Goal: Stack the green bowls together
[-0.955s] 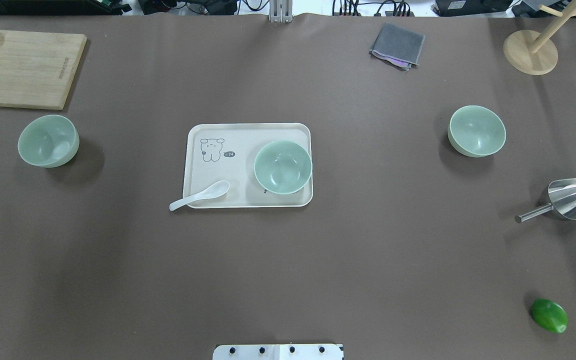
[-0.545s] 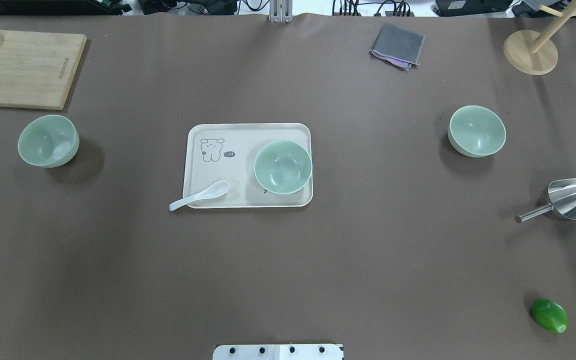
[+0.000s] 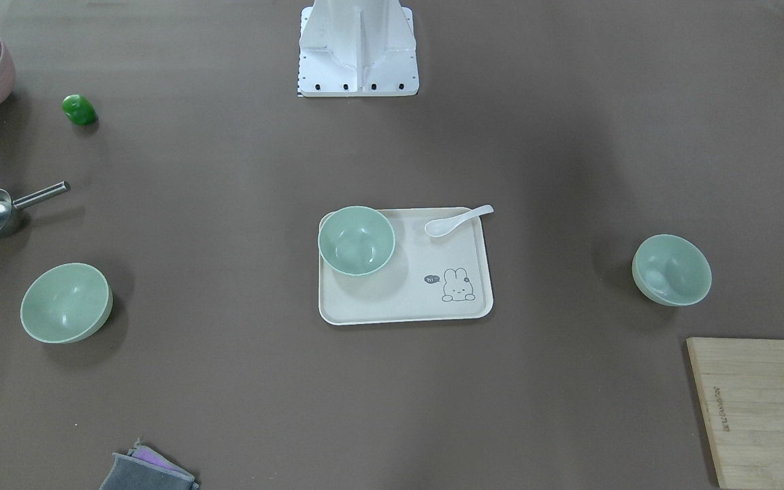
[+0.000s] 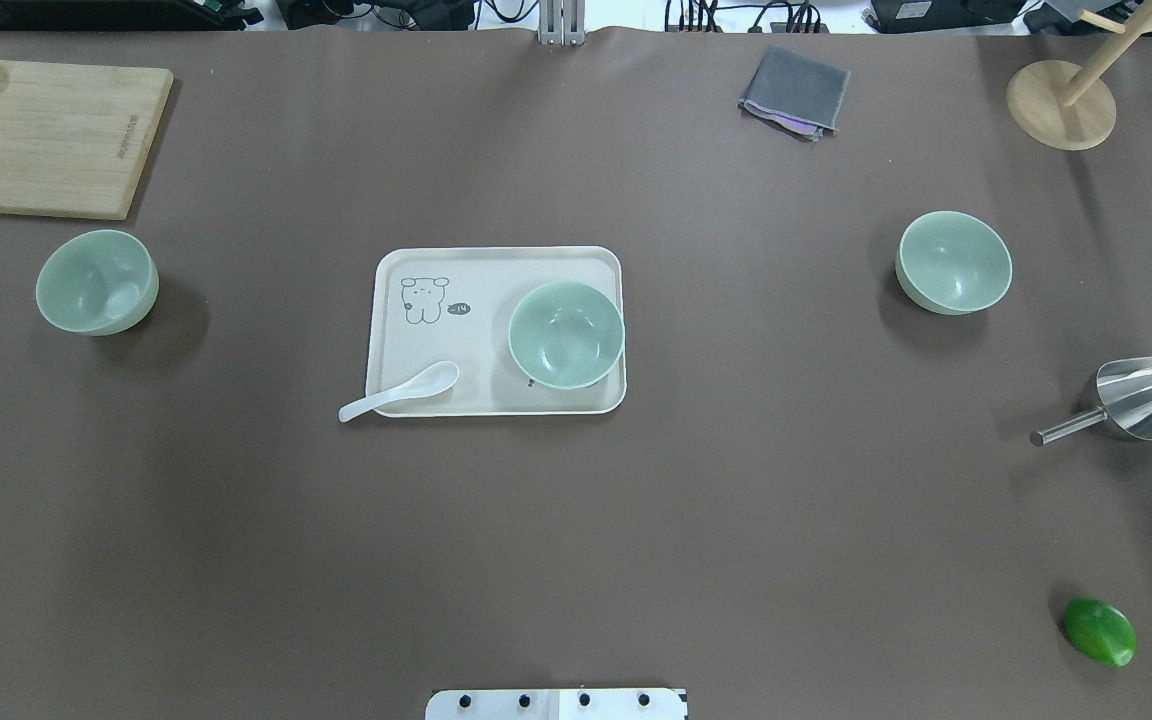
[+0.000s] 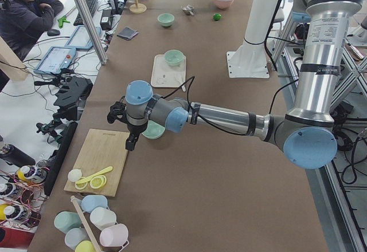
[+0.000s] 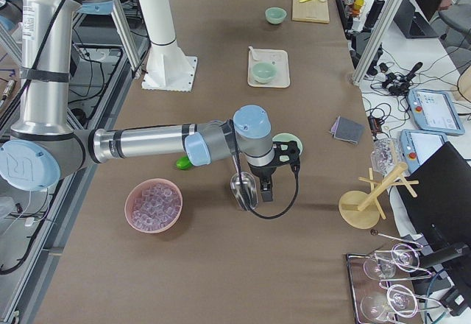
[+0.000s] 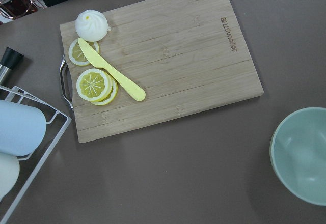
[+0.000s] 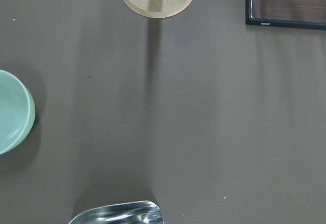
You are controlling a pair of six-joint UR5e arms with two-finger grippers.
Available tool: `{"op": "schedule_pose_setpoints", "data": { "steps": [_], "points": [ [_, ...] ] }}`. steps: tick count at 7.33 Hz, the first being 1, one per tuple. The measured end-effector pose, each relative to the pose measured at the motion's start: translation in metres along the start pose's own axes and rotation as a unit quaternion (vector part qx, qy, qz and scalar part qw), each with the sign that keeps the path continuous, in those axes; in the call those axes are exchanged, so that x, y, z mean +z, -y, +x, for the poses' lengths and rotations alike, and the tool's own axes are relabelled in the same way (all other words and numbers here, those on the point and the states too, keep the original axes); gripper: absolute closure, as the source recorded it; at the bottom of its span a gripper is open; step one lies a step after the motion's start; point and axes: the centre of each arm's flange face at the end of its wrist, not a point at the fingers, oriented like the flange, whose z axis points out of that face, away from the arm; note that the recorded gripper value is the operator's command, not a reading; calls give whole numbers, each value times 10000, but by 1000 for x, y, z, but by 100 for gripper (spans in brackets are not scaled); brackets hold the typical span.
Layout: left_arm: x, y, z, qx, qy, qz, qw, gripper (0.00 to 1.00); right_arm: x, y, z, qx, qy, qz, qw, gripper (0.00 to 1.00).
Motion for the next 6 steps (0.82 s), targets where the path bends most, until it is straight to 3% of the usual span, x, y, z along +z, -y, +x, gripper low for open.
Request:
{"op": "schedule_pose_setpoints", "data": {
  "steps": [3, 5, 6],
  "points": [
    [53, 9, 50, -710, -202, -257, 9969, 8, 4, 2, -7, -45, 90, -46, 9999, 0],
    [98, 10, 74, -923, -352, -355, 9945, 8, 4, 3, -8, -69, 94, -45, 9999, 0],
    [114, 8, 84, -913, -377, -418, 9942, 15, 4, 3, -8, -82, 96, -36, 9999, 0]
  ]
}}
